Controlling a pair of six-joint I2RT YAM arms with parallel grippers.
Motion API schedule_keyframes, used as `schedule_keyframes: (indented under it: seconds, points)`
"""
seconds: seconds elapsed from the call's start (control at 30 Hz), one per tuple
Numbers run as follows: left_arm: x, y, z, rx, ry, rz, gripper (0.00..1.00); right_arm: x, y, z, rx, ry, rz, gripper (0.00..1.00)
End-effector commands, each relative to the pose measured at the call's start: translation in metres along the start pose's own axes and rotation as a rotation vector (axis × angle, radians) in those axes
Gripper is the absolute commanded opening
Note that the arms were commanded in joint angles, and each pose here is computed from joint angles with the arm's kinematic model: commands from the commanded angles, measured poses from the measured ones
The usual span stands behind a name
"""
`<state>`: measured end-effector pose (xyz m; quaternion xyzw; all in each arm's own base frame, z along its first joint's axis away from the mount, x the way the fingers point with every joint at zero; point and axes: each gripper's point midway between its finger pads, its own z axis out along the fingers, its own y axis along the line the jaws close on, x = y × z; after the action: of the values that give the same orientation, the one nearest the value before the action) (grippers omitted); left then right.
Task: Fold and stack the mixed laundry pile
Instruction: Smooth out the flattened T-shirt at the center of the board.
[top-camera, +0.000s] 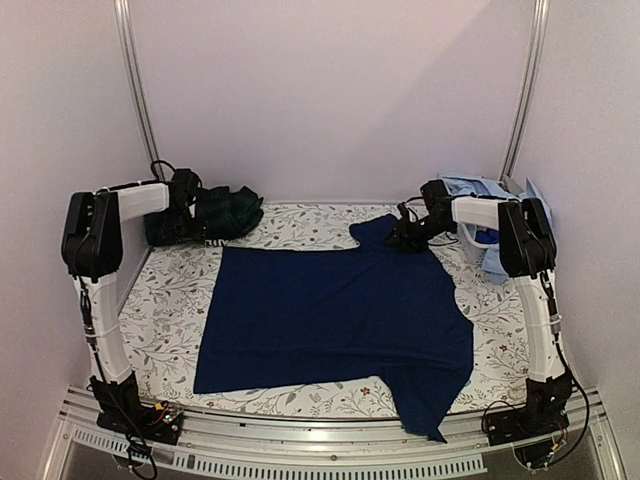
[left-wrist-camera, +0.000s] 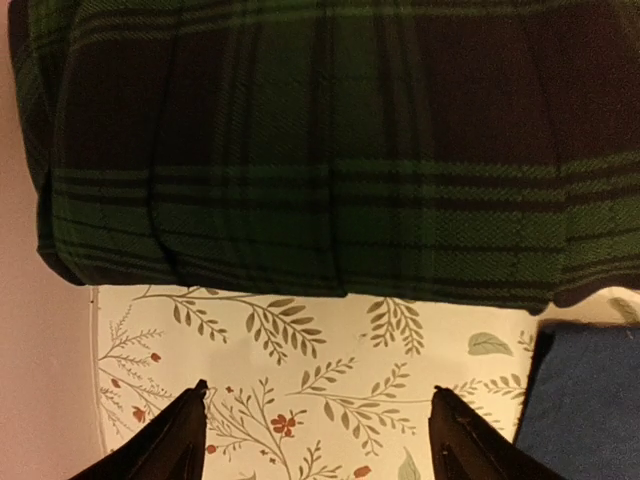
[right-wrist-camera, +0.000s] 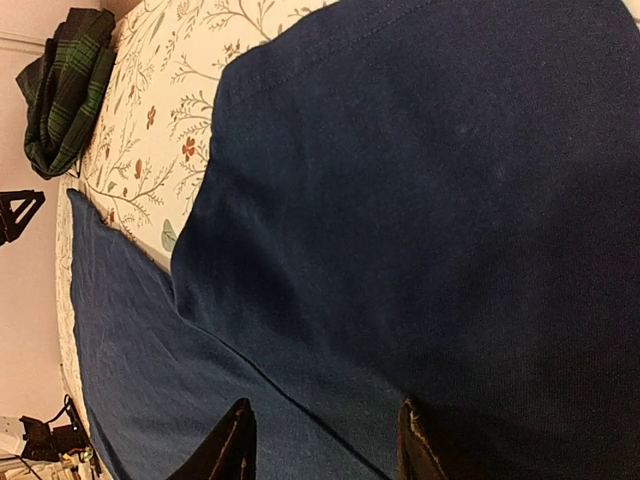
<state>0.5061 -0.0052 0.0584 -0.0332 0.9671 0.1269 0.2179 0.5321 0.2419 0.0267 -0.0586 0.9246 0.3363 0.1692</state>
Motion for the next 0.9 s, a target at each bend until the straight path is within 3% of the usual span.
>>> schedule_keyframes:
  seconds: [0.0,0.1,0.27,0.87]
  points:
    - [-0.026,-0.040,-0.049,0.325,-0.154,-0.007,0.75,-0.017,-0.012,-0.027,0.009,-0.052,0.005,0.49]
    - [-0.016,-0.066,-0.053,0.483,-0.136,-0.004,0.73,-0.060,0.001,-0.057,0.008,-0.173,-0.047,0.49]
    - [-0.010,-0.080,-0.049,0.564,-0.098,-0.047,0.71,-0.092,-0.024,-0.069,0.091,-0.259,-0.048,0.49]
    - [-0.016,-0.086,-0.054,0.607,-0.102,-0.070,0.71,-0.097,-0.075,-0.022,0.424,-0.248,-0.183,0.47]
